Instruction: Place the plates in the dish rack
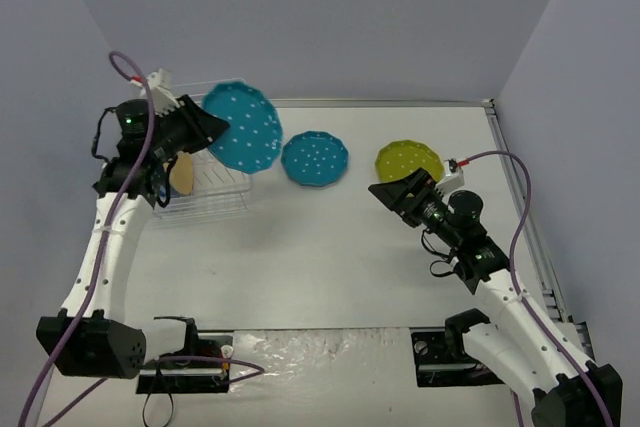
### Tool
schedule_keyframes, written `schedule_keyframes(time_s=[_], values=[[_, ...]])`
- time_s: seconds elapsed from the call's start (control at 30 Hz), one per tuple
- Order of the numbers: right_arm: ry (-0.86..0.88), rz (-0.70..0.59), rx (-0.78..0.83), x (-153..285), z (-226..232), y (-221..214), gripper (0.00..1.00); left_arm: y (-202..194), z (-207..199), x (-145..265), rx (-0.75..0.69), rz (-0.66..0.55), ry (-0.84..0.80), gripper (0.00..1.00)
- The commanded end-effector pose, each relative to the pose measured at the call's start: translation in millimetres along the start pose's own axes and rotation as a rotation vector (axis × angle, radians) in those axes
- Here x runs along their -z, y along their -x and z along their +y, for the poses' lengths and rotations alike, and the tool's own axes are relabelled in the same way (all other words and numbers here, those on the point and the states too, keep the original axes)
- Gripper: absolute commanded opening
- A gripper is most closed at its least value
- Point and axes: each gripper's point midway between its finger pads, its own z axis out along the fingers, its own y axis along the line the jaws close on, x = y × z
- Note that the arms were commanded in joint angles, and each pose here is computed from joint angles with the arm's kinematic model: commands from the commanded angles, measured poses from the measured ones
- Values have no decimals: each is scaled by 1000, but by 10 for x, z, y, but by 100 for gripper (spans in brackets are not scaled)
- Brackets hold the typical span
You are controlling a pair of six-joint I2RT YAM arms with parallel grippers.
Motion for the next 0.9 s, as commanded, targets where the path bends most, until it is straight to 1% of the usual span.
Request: schedule_keyframes(time_s=[0.0,0.1,0.2,0.27,0.3,0.37,0.47,0.63,0.87], values=[[30,-31,50,-27,100,102,86,852,-27,528,-230,-259,159,0],[21,-23,65,-58,96,110,86,1063,317,648,-303,-294,321,0],[20,-15,67,-91,83,102,86,1263,494,730,-412,-348,429,0],[17,-8,66,-117,66,91,86,1333,624,720,-468,-352,491,0],[13,-3,67,-129,50,83,86,1337,672,690,-485,-338,504,0],[8,-2,67,-144,25,75,86,1399,823,698,-504,-345,579,0],[12,-6,61,-161,8,70,86,1419,945,636,-511,-355,614,0],[2,10,51,-216,-92,7,85,1523,1075,613,-510,-418,668,0],[5,18,40,-257,-123,-18,85,1530,1267,467,-541,-398,708,0]])
